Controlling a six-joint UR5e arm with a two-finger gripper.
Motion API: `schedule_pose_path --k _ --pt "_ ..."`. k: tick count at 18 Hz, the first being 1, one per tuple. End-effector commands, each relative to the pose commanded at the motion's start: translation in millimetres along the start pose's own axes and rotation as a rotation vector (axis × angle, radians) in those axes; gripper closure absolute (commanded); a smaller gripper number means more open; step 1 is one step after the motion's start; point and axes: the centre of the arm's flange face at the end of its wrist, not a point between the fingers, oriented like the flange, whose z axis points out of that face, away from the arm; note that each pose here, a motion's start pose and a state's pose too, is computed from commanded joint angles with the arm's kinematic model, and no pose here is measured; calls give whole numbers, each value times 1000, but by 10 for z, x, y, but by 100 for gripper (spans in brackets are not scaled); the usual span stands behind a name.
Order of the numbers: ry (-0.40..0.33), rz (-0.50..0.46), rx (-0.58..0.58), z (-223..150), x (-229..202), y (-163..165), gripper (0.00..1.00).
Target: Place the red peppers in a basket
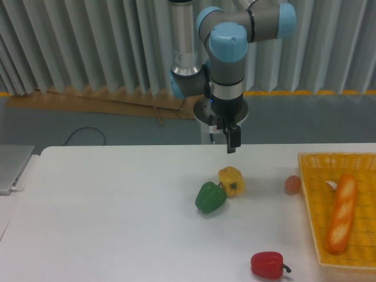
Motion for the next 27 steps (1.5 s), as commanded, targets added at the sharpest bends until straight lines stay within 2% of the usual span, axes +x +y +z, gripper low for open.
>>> schedule_pose_path --k 4,10,15,23,27 --pt "13 -60 -3 97 -96 6 0" --pt "-26 -73 -6 68 -179 41 0" --pt "-29 -104 -11 53 -241 201 0" --pt "-24 -108 -1 61 -233 200 0" --pt "-28 -191 4 53 -251 178 0"
